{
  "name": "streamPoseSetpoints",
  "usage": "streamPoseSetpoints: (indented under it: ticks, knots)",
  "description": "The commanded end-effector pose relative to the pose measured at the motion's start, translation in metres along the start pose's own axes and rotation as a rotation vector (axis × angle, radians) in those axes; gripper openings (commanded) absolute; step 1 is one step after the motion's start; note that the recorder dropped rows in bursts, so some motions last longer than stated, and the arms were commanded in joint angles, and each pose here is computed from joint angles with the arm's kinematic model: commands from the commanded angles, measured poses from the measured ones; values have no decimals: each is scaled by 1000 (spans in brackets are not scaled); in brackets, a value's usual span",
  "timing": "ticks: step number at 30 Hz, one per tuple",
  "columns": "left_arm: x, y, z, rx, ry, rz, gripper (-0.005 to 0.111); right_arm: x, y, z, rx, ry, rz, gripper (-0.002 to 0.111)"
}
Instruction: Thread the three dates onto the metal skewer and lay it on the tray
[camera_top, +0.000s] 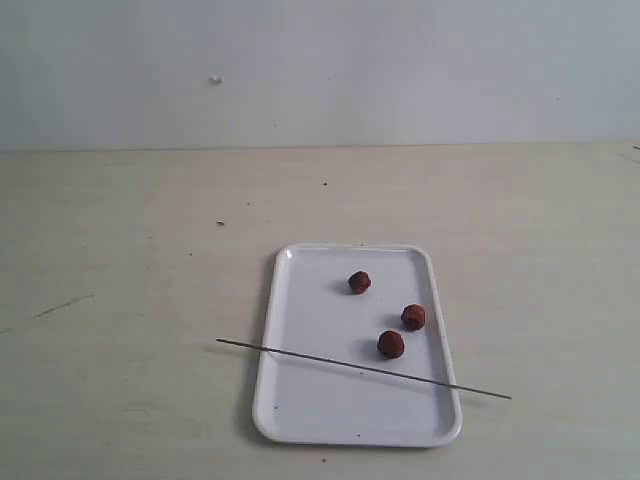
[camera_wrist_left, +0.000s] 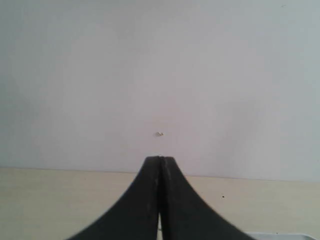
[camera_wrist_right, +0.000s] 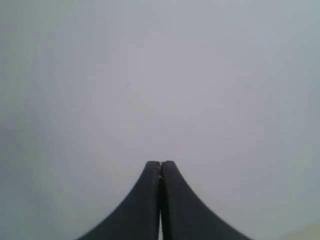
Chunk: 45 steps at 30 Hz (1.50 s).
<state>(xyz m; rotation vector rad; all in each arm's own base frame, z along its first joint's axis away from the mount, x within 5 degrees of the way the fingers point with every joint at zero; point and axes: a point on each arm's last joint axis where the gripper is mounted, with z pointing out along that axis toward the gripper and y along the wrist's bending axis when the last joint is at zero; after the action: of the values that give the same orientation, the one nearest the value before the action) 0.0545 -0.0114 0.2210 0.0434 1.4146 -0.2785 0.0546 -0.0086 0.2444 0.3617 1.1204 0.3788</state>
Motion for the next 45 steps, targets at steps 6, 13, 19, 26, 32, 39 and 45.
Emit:
streamPoseSetpoints:
  ticks: [6, 13, 19, 26, 32, 39, 45]
  knots:
    - [0, 0, -1, -1, -8, -3, 0, -11, 3, 1, -47, -137, 131, 0]
    - [0, 0, -1, -1, -8, -3, 0, 10, 2, 7, -2, 133, -22, 0]
    - [0, 0, -1, -1, -8, -3, 0, -9, 16, 38, 22, 198, -73, 0]
    - [0, 0, -1, -1, -8, -3, 0, -20, 36, 129, 104, 575, -292, 0]
    - [0, 0, -1, -1, -8, -3, 0, 19, 24, 205, 107, 1019, -587, 1]
    - [0, 0, -1, -1, -8, -3, 0, 68, 4, 235, -93, 1507, -831, 21]
    - [0, 0, -1, -1, -8, -3, 0, 104, 5, 220, -382, 1800, -976, 29]
